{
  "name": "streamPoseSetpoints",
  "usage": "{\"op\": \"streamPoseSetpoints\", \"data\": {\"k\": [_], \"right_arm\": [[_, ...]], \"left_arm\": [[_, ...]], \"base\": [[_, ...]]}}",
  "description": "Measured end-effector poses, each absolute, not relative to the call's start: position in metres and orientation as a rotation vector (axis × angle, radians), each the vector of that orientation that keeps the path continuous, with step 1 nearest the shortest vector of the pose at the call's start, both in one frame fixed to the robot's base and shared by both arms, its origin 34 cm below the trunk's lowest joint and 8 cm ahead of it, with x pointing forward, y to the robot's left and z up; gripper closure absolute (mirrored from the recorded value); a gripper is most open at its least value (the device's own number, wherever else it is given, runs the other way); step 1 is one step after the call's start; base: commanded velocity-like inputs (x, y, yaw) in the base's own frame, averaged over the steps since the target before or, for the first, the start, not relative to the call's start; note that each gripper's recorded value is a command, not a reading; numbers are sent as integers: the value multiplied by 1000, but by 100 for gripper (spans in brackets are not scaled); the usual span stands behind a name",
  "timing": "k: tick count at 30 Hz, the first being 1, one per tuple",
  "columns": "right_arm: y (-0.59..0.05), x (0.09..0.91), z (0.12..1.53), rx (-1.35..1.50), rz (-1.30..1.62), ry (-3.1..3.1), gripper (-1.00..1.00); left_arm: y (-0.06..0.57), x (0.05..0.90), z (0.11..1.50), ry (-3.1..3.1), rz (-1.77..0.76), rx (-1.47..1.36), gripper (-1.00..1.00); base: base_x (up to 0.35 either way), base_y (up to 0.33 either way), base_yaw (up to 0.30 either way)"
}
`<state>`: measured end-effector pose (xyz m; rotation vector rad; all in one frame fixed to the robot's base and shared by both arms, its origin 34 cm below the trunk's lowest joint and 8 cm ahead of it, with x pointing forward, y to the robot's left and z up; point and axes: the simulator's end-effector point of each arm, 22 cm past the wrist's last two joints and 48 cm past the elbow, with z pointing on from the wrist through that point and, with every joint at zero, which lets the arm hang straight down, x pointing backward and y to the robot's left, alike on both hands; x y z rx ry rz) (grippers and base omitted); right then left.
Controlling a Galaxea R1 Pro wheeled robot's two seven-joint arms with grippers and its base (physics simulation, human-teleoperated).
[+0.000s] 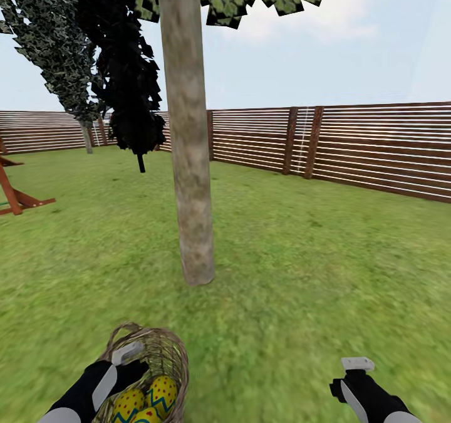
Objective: Take the three Easter eggs out of the wicker basket on the lawn in the garden, then place them on the lawn next to a single tree (choose any tree) so that all three eggs are next to the same tree and none are left in the basket.
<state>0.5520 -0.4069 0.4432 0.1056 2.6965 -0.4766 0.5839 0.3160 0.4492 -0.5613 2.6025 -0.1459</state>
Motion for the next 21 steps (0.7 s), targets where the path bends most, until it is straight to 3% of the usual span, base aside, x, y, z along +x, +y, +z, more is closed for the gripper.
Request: {"op": "streamPoseSetpoints", "data": {"k": [7, 21], "right_arm": [[-407, 552, 443, 106, -477, 2697, -100], [-407, 552, 443, 106, -476, 2696, -100]], "left_arm": [[316, 585, 450, 2601, -147, -562, -100], [316, 585, 450, 2600, -147, -563, -100]], "base": [[-111, 30, 0], [-8, 36, 0]]}}
